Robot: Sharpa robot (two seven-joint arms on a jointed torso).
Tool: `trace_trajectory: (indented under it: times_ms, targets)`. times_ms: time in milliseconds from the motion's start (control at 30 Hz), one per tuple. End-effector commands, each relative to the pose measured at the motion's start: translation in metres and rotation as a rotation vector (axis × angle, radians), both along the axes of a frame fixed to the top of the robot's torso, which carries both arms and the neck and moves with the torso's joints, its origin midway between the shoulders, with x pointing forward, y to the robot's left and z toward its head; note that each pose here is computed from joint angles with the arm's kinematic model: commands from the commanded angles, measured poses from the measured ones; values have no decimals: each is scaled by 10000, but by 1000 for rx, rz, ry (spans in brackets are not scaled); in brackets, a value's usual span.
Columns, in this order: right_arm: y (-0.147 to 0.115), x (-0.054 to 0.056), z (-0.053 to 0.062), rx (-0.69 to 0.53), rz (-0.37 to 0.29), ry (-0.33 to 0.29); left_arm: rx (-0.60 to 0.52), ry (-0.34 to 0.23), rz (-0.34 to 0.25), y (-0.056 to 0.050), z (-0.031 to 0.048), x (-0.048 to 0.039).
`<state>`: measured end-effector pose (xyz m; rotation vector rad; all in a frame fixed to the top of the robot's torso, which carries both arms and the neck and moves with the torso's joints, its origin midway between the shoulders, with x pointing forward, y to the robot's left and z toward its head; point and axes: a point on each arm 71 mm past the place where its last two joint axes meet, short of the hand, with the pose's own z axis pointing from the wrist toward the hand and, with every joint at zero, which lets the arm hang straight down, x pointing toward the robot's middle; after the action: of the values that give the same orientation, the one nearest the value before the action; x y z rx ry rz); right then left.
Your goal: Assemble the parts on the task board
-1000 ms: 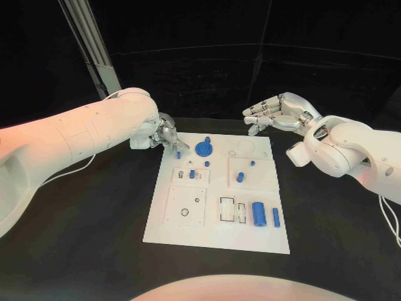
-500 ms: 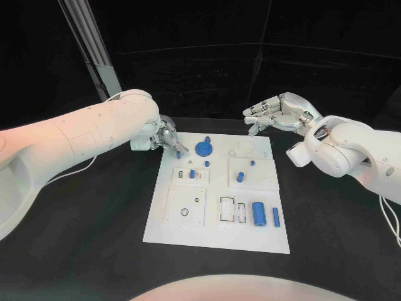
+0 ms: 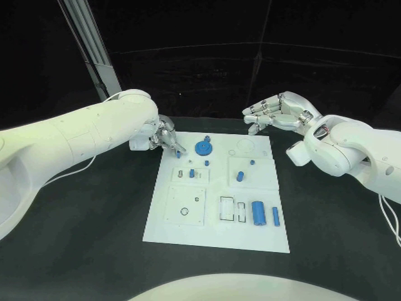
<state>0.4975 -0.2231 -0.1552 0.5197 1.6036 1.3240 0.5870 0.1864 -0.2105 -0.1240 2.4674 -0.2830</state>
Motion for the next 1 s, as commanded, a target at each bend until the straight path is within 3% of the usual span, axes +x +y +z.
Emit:
trace_trajectory:
  times_ms: [33, 767, 1000]
  targets:
    - [13, -4, 15, 7, 10, -2, 3, -4, -1, -5, 6, 2]
    - [14, -5, 10, 4, 14, 5, -80, -28, -2, -70, -2, -5]
    - [10, -4, 6, 3, 15, 9, -110, -25, 10, -39, -2, -36]
